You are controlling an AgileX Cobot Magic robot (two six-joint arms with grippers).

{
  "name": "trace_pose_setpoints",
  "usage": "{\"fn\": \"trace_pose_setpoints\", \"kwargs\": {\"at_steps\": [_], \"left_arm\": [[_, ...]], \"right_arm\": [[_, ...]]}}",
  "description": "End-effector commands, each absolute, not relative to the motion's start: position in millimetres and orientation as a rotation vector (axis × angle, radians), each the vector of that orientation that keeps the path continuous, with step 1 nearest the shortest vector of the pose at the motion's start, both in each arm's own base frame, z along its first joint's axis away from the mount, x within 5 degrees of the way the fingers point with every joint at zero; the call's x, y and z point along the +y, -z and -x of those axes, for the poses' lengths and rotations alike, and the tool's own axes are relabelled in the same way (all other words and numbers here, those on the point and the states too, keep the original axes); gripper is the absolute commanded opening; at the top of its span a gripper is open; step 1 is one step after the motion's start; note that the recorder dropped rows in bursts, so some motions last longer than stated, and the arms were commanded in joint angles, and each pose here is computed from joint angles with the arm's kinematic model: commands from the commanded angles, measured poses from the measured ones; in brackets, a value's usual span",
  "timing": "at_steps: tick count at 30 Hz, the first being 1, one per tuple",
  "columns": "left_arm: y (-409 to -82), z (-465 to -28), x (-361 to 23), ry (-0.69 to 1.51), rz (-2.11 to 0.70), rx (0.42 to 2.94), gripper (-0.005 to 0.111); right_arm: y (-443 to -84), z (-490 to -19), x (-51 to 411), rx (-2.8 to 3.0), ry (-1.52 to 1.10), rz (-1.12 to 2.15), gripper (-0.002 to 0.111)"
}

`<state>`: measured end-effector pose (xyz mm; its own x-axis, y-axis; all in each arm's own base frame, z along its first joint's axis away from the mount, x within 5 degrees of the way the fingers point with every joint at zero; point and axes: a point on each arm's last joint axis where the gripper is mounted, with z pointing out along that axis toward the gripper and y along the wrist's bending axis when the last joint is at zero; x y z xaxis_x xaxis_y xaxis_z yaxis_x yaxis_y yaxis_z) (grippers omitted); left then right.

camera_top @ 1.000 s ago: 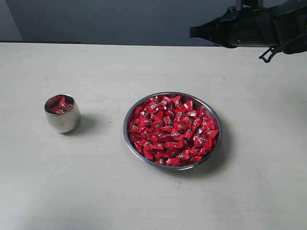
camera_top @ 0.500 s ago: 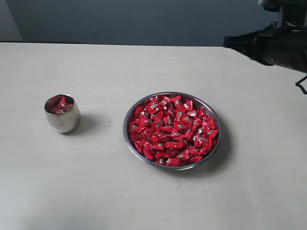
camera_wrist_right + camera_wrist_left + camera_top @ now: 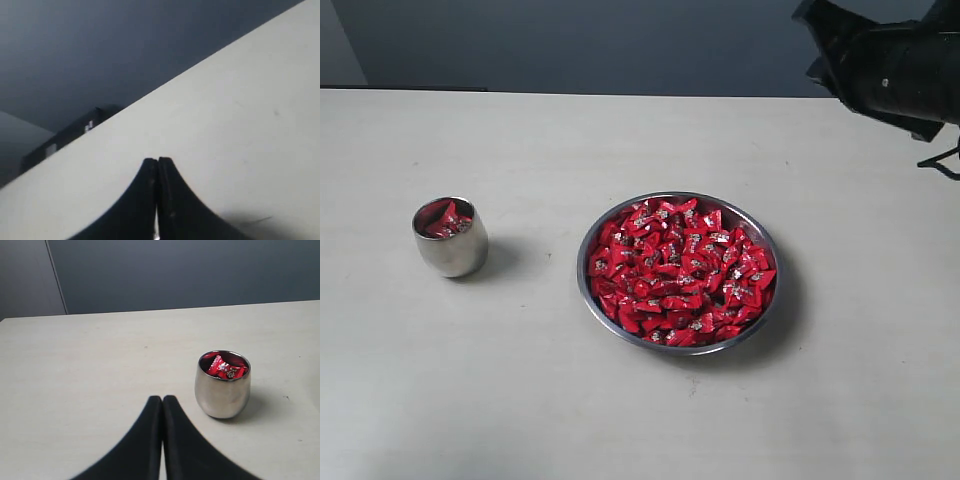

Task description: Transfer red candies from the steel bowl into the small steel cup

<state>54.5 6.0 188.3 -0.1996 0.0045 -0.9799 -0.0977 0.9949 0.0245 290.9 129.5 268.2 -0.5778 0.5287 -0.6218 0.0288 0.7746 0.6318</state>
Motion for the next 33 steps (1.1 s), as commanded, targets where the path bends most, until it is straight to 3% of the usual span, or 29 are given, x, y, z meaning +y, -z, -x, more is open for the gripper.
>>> {"fn": "trace_pose_setpoints", "kwargs": {"at_steps": [1,5,12,15,27,33], "left_arm": [[-187,-54,6,-0.086,0.064,1.767,0.000],[-187,-54,6,-0.086,0.064,1.767,0.000],[-187,-54,6,-0.086,0.064,1.767,0.000],[-187,-54,6,-0.086,0.064,1.767,0.000],[-187,-54,6,-0.086,0.064,1.767,0.000],[-187,-54,6,-0.086,0.064,1.767,0.000]], "right_arm": [[-274,-291,130,2.052,-0.911,-0.703,-0.001],[-277,-292,130,2.055,-0.872,-0.615,-0.001],[-303,-293,144,1.822,-0.097,0.976,-0.001],[-301,-291,143,1.599,0.179,1.440,-0.001],[-294,-298,146,1.149,0.536,1.861,-0.001],[-296,-286,172,1.031,0.529,1.882,-0.001]]}}
